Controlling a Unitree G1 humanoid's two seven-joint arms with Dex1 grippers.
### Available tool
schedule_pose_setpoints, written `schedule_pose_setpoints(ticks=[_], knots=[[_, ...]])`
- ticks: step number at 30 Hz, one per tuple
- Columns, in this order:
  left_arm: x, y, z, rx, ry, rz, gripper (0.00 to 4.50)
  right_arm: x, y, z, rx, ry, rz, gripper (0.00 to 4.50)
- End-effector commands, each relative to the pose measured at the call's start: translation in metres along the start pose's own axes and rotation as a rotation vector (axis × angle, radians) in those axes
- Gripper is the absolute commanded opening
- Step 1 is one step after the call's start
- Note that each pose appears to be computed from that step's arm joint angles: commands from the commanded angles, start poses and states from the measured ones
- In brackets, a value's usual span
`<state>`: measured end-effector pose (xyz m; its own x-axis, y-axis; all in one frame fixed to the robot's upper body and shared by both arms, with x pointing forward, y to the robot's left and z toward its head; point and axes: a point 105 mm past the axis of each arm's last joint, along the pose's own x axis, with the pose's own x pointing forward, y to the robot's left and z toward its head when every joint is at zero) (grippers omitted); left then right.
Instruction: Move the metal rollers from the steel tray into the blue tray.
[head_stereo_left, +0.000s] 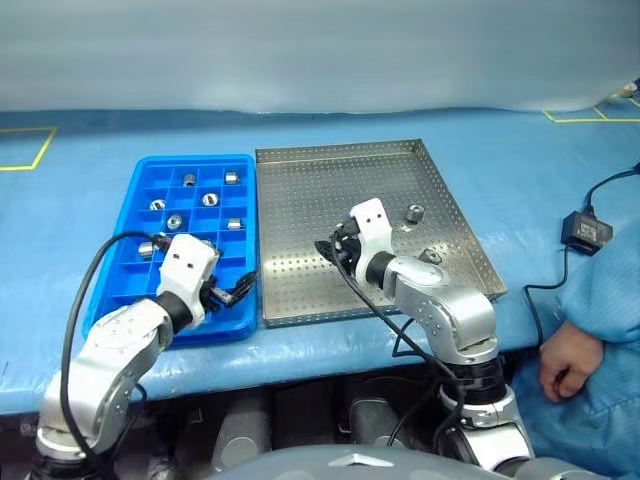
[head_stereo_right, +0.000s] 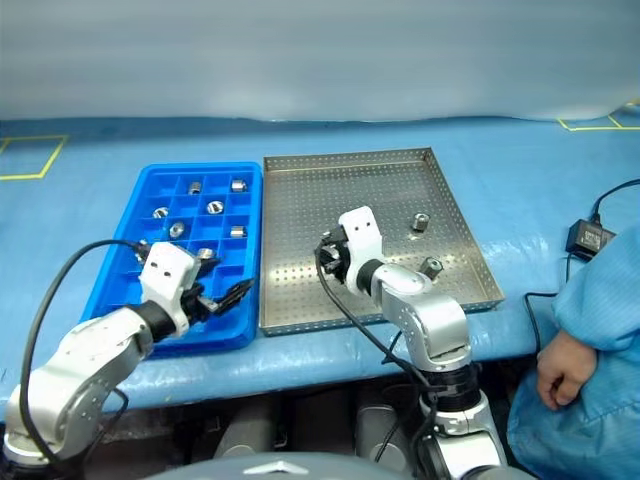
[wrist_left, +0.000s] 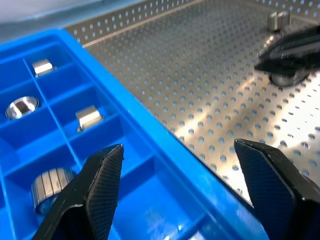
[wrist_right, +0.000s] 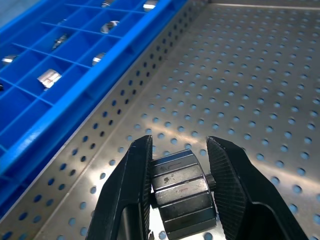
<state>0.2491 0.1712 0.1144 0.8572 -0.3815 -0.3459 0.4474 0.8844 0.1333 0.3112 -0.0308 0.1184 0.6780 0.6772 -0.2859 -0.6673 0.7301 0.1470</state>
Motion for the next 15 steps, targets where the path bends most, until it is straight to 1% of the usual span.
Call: schedule_pose_setpoints(ticks=[1, 5, 8, 10, 15], knots=[[-0.012, 0.012, 0.016, 0.043, -0.056, 0.110, 3.86, 0.008, 0.029, 0.021, -0.060, -0.067, 0.136, 1.34], [-0.025, 0.017, 0.010, 0.023, -0.040, 0.195, 3.86, 0.031, 0.060, 0.015, -0.090, -0.025, 0.254, 1.34], [-0.036, 0.020, 0.011, 0.025, -0.040, 0.239, 3.86, 0.040, 0.077, 0.018, -0.115, -0.028, 0.322, 1.34], [-0.052, 0.026, 0.004, 0.012, -0.020, 0.311, 3.86, 0.047, 0.098, 0.022, -0.140, -0.036, 0.402, 1.34], [-0.078, 0.031, -0.018, -0.036, 0.039, 0.391, 3.86, 0.057, 0.130, 0.021, -0.169, -0.025, 0.526, 1.34]])
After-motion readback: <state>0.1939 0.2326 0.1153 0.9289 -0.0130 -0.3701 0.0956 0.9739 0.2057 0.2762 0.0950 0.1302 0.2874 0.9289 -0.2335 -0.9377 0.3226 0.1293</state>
